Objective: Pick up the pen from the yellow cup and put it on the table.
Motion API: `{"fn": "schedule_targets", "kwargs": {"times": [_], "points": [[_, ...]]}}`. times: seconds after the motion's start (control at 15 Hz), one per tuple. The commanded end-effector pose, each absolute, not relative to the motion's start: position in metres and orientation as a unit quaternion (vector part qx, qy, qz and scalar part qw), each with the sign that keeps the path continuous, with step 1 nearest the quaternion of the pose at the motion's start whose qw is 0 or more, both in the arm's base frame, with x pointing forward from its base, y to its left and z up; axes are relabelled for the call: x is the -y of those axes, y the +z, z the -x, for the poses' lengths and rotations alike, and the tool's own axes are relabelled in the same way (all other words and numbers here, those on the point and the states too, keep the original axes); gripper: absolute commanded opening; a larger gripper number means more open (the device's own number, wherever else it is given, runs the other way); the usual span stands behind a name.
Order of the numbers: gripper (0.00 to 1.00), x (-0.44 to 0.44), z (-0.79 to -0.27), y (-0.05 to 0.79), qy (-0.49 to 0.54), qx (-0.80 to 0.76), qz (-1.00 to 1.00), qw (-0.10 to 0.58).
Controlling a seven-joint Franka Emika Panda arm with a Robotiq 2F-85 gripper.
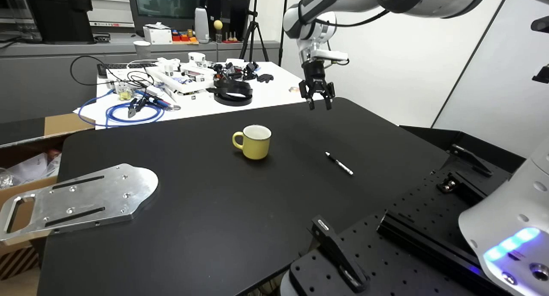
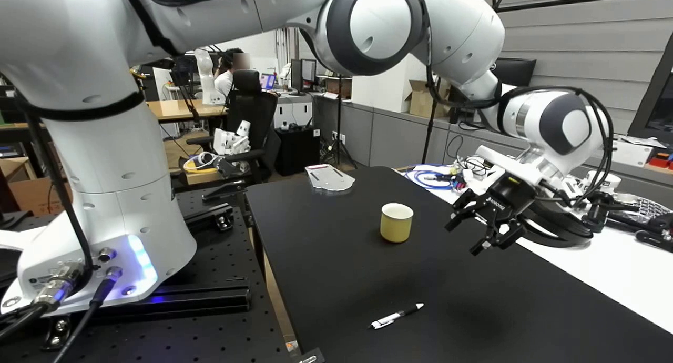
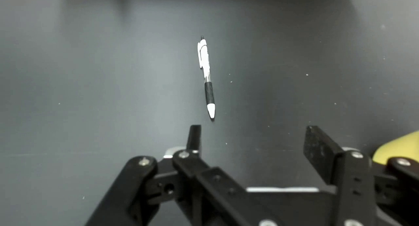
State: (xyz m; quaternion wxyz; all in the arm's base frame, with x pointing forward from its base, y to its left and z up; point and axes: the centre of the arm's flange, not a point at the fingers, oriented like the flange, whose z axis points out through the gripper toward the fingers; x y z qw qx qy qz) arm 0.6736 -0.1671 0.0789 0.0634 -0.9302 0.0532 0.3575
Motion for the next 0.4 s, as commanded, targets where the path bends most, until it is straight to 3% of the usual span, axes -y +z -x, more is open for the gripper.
{"fn": "schedule_targets", "kwargs": {"times": [0.0, 0.07, 0.13, 0.33], "points": [[1.00, 0.150, -0.683, 0.133, 0.341, -0.036, 0.938, 0.054], [0.93, 0.160, -0.685, 0.112, 0.342, -0.045, 0.937, 0.059], [1.00, 0.155, -0.689, 0.124, 0.337, -0.041, 0.939, 0.057], [1.00, 0.147, -0.692, 0.130, 0.336, -0.036, 0.940, 0.054]]}}
